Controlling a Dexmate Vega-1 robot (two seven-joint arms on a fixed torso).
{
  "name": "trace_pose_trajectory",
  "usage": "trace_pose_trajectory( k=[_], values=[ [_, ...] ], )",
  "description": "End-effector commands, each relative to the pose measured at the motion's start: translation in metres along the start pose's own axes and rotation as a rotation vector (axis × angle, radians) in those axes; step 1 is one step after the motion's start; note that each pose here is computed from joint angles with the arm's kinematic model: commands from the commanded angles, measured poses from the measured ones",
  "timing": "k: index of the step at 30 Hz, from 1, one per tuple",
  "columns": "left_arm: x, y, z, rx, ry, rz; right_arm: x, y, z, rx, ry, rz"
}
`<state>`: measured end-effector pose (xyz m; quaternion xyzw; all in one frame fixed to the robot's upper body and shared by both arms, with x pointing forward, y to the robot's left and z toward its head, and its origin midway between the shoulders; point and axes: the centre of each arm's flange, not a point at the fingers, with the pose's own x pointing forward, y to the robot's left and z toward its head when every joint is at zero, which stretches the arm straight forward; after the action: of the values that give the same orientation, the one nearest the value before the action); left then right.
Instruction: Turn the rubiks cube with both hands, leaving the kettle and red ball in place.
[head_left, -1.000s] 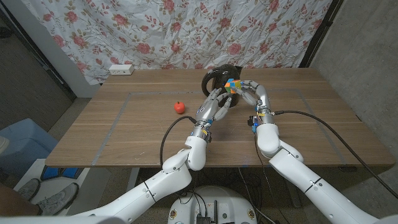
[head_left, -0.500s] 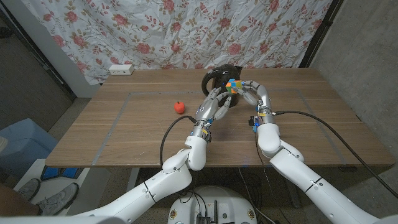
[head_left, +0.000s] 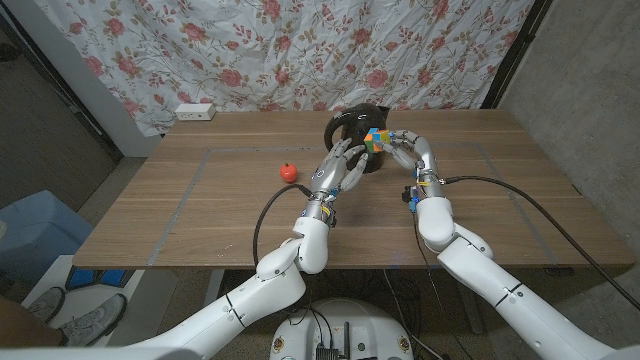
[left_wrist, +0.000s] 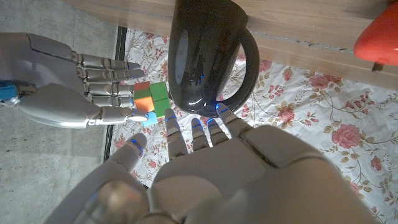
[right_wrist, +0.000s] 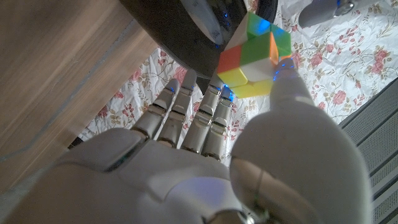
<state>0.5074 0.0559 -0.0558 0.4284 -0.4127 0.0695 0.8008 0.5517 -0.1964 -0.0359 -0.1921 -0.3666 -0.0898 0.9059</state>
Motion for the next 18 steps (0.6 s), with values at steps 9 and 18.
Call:
trace_pose_trajectory(
  k=[9,18],
  values=[
    [0.004,0.031,-0.015,-0.03,0.007,0.012,0.005,-0.003,0.005,-0.07,-0.01,0.049],
    [0.009,0.041,-0.026,-0.069,0.022,0.014,0.006,-0.01,0.007,-0.145,-0.035,0.099]
  ],
)
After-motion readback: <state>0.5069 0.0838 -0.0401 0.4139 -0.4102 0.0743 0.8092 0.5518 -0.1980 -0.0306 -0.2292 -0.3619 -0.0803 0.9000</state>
